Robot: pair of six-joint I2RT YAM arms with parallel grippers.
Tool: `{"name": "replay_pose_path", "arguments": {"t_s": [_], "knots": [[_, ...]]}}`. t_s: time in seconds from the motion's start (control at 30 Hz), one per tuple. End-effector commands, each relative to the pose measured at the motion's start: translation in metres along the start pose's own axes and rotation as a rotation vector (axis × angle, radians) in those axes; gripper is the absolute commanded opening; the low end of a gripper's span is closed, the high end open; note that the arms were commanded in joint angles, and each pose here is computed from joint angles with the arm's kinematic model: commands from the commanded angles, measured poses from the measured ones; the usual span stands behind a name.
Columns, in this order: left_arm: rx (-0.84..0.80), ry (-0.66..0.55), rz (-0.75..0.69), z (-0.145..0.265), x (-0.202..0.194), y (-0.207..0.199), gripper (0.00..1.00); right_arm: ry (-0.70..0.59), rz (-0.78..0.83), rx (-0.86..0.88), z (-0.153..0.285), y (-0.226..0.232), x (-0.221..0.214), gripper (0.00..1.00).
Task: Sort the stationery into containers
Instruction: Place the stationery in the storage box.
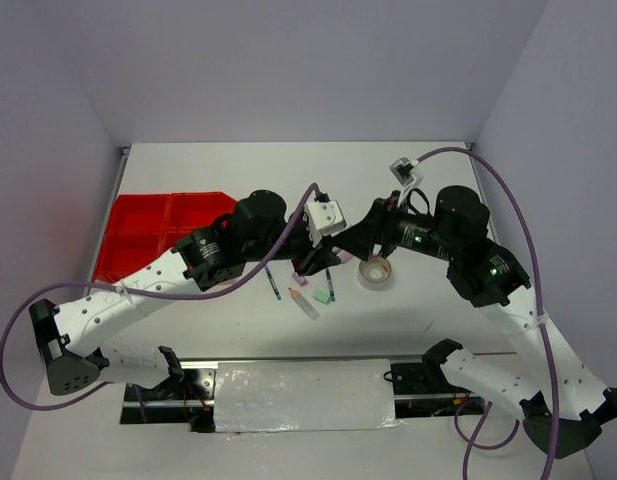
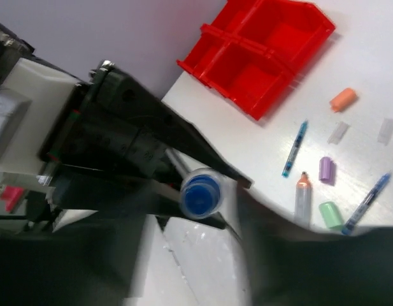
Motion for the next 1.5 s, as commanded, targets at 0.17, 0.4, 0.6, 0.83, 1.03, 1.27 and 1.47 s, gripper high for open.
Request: {"name": "replay_pose_path", "arguments": {"t_s": [0.17, 0.4, 0.6, 0.83, 1.03, 1.27, 1.47], "knots": [[0.290, 0.043, 0.008, -0.002, -0.006, 0.030, 0.00, -0.228, -0.007, -0.206, 0.024, -0.013, 0.015, 1.00], [1.033, 0.197, 0.372, 0.067, -0.045, 0.146, 0.00, -0.542, -0.025, -0.466, 0.068, -0.039, 0.028, 1.00], [1.418, 0.212, 0.989, 0.174, -0.129, 0.234, 0.00, -0.372, -0.024, -0.356, 0.050, -0.050, 0.008, 1.00], [1.645, -0.046, 1.414, 0.244, -0.201, 0.286, 0.00, -0.324, -0.038, -0.251, 0.050, -0.053, -0.016, 1.00], [1.739, -0.018, 1.564, 0.252, -0.243, 0.310, 0.00, -0.315, -0.020, -0.218, 0.054, -0.050, -0.021, 1.00], [1.791, -0.025, 1.671, 0.252, -0.275, 0.310, 0.00, -0.307, 0.004, -0.170, 0.060, -0.042, -0.027, 1.00], [1.833, -0.025, 1.703, 0.248, -0.290, 0.297, 0.02, -0.310, 0.017, -0.154, 0.066, -0.037, -0.030, 1.00]]}}
Point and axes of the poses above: each gripper's point midway between its finger pads, its own z axis back along the fingers, its own y axis along the line the jaws close on, x = y × z, the point moved 9 cm from there along z, back along the fingers, and after that the axes turned 11 degrees about -z, right-handed, at the moved point
